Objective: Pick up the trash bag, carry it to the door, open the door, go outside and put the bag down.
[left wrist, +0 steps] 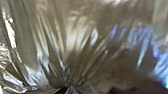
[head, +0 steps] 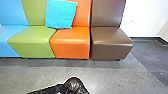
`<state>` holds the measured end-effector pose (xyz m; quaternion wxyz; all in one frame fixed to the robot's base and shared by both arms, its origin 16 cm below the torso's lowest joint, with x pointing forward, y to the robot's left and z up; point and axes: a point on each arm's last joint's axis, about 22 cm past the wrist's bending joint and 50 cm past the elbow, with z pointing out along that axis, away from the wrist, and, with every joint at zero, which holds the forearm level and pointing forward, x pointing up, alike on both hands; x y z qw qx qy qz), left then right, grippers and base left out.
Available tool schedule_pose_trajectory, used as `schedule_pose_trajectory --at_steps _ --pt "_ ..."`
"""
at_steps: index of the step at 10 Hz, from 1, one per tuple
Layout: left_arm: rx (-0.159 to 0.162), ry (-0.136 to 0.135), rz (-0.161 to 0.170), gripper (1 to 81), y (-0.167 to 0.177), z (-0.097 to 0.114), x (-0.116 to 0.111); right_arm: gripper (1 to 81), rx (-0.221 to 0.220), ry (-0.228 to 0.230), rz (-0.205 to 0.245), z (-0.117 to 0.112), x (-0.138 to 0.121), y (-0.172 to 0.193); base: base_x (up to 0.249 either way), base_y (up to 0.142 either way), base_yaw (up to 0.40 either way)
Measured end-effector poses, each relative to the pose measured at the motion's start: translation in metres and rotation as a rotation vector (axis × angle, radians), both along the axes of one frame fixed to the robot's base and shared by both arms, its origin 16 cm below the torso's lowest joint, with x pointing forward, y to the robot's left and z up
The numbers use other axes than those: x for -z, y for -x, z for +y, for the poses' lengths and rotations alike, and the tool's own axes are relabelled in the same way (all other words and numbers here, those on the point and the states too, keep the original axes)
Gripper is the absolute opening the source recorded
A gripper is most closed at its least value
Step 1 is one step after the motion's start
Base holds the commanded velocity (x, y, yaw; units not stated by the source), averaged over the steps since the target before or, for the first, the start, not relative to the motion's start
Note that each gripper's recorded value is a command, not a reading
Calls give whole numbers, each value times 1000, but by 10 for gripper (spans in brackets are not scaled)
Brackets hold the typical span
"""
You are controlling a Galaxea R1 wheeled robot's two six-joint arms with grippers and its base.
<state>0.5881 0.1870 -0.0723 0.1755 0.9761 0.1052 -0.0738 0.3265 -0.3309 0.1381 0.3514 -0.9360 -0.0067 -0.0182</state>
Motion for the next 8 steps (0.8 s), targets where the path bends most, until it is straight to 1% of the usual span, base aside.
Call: schedule_pose_trajectory --at_steps 1,2,3,4,5,8 --pt "-4 4 36 811 9 -1 23 811 0 0 41 0 15 6 0 0 0" --pt "-8 10 77 811 13 -1 36 811 2 1 74 0 25 9 0 0 0" --pt "-7 10 96 811 15 -1 38 811 4 0 75 1 28 7 0 0 0" --pt "-10 15 104 811 16 -1 43 811 6 9 83 -3 32 7 0 0 0" --pt "-17 14 101 811 17 0 43 811 6 7 82 -3 32 8 0 0 0" --pt "-39 2 101 811 19 6 48 811 7 8 81 -3 32 7 0 0 0"
